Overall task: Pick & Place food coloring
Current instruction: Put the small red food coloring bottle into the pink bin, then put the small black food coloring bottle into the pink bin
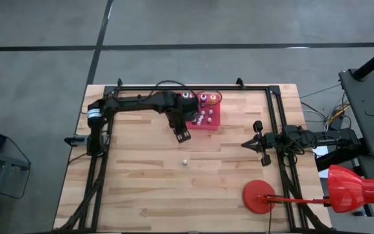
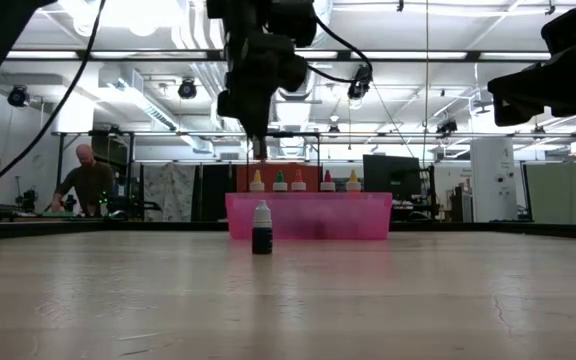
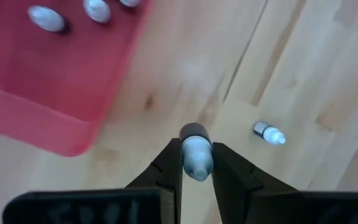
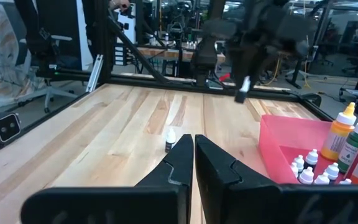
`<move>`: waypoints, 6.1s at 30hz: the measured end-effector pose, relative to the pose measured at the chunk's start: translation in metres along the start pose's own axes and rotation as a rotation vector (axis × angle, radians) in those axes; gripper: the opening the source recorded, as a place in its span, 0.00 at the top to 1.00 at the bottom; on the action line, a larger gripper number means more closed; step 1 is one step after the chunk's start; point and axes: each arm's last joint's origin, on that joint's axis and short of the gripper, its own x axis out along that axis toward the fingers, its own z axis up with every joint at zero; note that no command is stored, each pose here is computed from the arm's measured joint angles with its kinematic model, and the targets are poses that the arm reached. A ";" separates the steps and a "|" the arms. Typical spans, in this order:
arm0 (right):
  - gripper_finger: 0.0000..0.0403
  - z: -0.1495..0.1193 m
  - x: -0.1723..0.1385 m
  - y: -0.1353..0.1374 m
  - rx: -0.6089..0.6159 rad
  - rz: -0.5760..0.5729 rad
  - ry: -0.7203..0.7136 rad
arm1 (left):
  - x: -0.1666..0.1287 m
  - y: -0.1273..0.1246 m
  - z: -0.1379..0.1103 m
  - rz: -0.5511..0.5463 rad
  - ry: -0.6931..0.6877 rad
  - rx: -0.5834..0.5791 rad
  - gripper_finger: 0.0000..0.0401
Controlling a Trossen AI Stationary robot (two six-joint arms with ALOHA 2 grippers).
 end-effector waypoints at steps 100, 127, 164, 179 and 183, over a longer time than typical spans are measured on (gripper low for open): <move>0.98 0.000 0.000 0.000 0.000 0.000 0.000 | 0.092 0.107 0.049 0.275 -0.043 -0.583 0.90; 0.98 0.000 0.000 0.000 0.000 0.000 0.000 | 0.091 0.107 0.050 0.269 -0.050 -0.578 0.81; 0.98 0.000 0.000 0.000 0.000 0.000 0.000 | 0.059 0.099 0.054 0.209 0.009 -0.551 0.64; 0.98 0.000 0.000 0.000 0.000 0.000 0.000 | 0.022 0.072 0.048 0.202 0.052 -0.441 0.64; 0.98 0.000 0.000 0.000 0.000 -0.001 0.000 | 0.008 0.059 0.043 0.192 0.035 -0.391 0.64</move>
